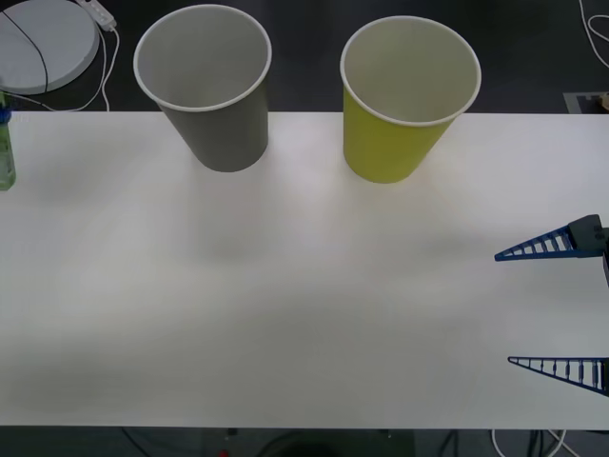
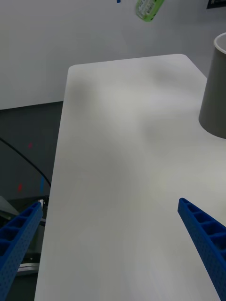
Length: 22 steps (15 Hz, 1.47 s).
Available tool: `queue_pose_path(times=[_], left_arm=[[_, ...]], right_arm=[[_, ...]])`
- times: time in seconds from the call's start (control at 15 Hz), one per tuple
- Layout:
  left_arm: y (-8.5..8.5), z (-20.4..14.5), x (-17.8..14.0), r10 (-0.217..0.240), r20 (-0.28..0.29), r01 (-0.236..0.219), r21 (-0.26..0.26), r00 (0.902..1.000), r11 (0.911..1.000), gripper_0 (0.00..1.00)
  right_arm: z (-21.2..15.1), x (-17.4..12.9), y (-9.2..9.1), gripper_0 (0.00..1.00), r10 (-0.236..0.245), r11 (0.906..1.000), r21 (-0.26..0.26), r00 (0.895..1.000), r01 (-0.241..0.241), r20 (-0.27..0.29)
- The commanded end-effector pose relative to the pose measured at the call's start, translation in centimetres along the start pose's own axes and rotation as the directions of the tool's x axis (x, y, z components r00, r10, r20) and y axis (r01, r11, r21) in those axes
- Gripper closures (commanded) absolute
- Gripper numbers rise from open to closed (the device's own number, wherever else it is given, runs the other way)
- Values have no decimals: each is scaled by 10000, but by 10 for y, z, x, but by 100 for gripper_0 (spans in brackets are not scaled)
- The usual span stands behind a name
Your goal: Put the can into the green bin and the plastic bottle into the gray bin
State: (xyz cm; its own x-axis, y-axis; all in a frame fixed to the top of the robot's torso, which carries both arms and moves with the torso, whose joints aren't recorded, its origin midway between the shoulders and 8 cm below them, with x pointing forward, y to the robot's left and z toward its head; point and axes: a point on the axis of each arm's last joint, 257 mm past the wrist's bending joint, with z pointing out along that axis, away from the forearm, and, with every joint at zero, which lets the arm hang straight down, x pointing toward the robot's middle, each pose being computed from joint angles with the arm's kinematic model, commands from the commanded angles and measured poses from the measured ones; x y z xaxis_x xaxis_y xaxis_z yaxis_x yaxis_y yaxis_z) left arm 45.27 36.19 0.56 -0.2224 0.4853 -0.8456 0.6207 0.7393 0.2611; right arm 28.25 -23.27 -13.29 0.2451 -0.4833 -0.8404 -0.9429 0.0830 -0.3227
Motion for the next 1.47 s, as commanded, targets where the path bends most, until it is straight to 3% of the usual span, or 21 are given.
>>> queue_pose_path(times=[0.07,0.93,1.33,1.47], left_arm=[[6,1,-15,120,-312,-109,374,9994,9992,100],[19,49,-79,815,-437,-784,699,9957,9945,100],[6,71,-105,1303,-366,-1269,840,9908,9884,100],[2,79,-113,1239,-370,-1199,950,9916,9882,100]], right_arm=[[0,0,0,0,0,10000,0,10000,0,0],[0,0,0,0,0,10000,0,10000,0,0],[0,0,0,0,0,10000,0,10000,0,0],[0,0,0,0,0,10000,0,10000,0,0]])
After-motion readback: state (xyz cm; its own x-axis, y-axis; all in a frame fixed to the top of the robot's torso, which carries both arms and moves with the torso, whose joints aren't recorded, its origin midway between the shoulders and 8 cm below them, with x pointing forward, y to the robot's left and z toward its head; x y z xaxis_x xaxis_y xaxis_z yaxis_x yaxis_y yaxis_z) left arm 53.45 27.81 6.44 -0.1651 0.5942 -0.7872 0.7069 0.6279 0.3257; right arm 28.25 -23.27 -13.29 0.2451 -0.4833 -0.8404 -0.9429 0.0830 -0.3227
